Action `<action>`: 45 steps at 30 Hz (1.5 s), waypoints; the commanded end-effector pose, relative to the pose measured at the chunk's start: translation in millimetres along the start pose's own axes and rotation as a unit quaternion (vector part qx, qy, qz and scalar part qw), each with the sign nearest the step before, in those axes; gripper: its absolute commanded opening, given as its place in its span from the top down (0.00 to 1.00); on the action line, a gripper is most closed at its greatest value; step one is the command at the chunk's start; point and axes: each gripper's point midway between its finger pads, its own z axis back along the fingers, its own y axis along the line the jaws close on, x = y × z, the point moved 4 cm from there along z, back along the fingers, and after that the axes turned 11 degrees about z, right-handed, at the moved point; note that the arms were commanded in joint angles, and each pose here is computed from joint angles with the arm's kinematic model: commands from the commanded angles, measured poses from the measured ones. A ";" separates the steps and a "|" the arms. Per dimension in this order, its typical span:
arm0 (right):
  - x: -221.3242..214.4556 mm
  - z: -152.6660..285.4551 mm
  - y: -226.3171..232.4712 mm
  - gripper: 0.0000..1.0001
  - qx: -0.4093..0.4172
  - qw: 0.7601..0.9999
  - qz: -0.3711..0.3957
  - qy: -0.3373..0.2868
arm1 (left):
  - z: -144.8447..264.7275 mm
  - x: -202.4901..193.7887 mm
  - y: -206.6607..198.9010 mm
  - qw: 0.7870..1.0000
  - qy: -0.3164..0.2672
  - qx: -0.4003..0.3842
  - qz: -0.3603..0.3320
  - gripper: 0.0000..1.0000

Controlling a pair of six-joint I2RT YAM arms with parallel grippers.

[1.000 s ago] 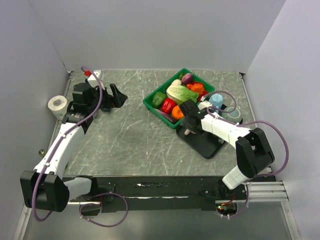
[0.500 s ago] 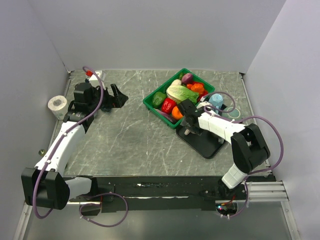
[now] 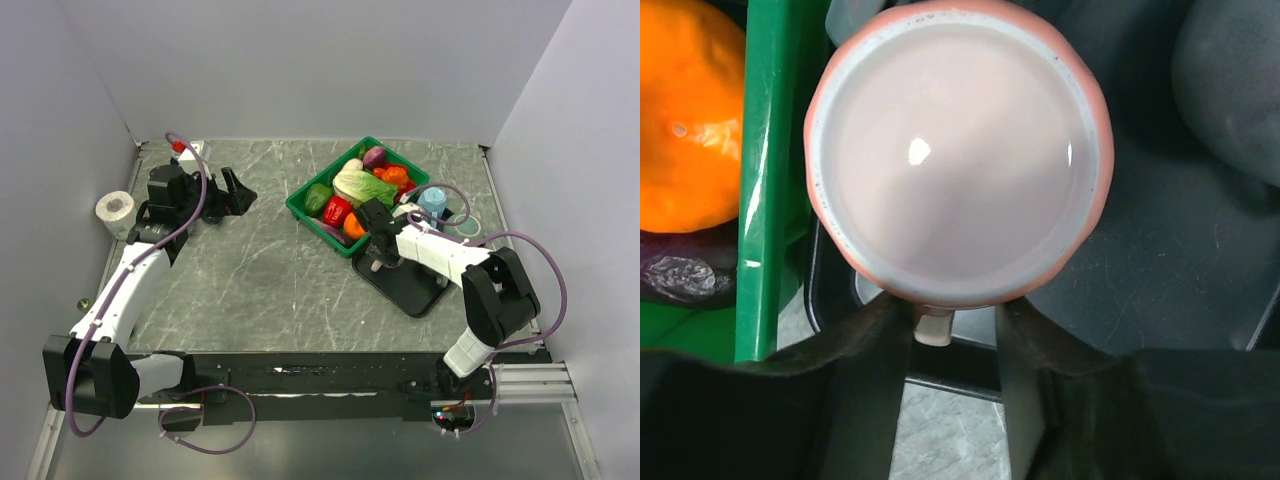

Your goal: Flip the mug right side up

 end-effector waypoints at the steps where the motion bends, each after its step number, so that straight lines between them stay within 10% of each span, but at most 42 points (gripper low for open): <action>1: 5.3 0.8 -0.7 0.61 -0.010 1.000 -0.005 -0.013 | -1.3 8.6 -7.2 1.000 -0.013 -0.019 -0.003 0.04; 8: 3.5 0.5 -2.7 1.00 -0.014 1.000 -0.004 -0.011 | -1.5 8.2 -7.1 1.000 -0.012 -0.019 -0.002 0.04; 28: 45.3 117.3 -4.7 1.00 0.213 0.972 -0.057 -0.082 | -4.7 -4.7 -26.8 0.994 0.034 -0.105 0.009 0.04; 35: 77.1 204.0 26.1 1.00 0.439 0.883 -0.032 -0.165 | 9.7 -12.1 -69.8 0.969 0.063 -0.228 0.073 0.04; 45: 116.9 335.4 41.2 1.00 0.651 0.696 -0.008 -0.302 | 42.6 -21.2 -166.1 0.922 0.035 -0.367 0.122 0.04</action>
